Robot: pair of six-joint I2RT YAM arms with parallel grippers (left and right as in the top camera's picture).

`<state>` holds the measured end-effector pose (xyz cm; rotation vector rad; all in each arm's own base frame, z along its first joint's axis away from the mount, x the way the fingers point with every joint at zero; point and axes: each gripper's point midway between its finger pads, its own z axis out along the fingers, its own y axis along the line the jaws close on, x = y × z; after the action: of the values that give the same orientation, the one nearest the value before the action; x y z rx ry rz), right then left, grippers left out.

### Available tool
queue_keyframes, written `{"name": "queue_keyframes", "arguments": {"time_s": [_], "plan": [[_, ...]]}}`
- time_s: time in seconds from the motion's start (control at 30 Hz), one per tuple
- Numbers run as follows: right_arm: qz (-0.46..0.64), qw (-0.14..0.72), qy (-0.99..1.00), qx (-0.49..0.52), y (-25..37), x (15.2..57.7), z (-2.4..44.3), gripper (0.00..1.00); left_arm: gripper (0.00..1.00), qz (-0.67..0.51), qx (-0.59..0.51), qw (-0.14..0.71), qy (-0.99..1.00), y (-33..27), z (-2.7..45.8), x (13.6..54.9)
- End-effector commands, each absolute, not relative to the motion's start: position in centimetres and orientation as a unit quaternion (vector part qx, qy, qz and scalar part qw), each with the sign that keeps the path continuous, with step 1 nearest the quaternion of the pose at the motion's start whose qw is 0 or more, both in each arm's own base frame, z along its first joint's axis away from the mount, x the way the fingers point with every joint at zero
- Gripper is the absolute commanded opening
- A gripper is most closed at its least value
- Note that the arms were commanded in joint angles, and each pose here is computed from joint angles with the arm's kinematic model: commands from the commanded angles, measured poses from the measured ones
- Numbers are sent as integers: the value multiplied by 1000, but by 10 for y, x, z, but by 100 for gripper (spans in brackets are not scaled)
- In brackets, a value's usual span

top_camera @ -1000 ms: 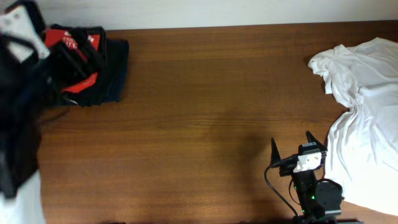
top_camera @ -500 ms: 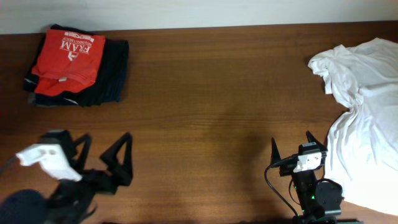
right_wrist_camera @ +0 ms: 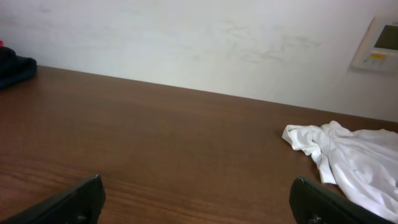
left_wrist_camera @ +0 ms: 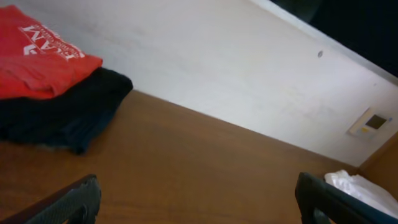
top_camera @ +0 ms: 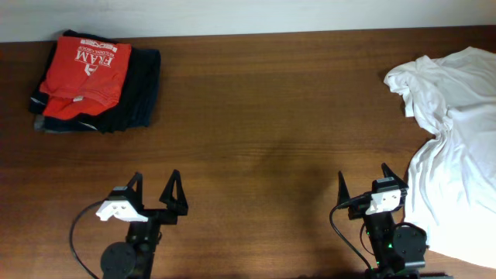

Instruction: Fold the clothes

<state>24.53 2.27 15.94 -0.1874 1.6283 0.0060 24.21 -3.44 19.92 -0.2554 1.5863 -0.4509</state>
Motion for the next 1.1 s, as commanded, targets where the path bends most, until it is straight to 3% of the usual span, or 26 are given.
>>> {"name": "queue_keyframes", "arguments": {"time_s": [0.0, 0.2, 0.33, 0.43, 1.07], "plan": [[0, 681, 727, -86, 23, 245, 157, 98, 100, -184, -128, 672, 706, -25, 177, 244], [0, 681, 727, -86, 23, 245, 157, 98, 99, -144, -100, 665, 726, -22, 157, 245], [0, 681, 727, -86, 23, 245, 157, 98, 99, -66, 39, 677, 732, -35, 157, 243], [0, 681, 727, -86, 23, 245, 157, 98, 99, -34, 75, 679, 729, -35, 157, 243], [0, 679, 729, -86, 23, 245, 156, 98, 99, -24, 83, 679, 729, -34, 157, 244]]}}
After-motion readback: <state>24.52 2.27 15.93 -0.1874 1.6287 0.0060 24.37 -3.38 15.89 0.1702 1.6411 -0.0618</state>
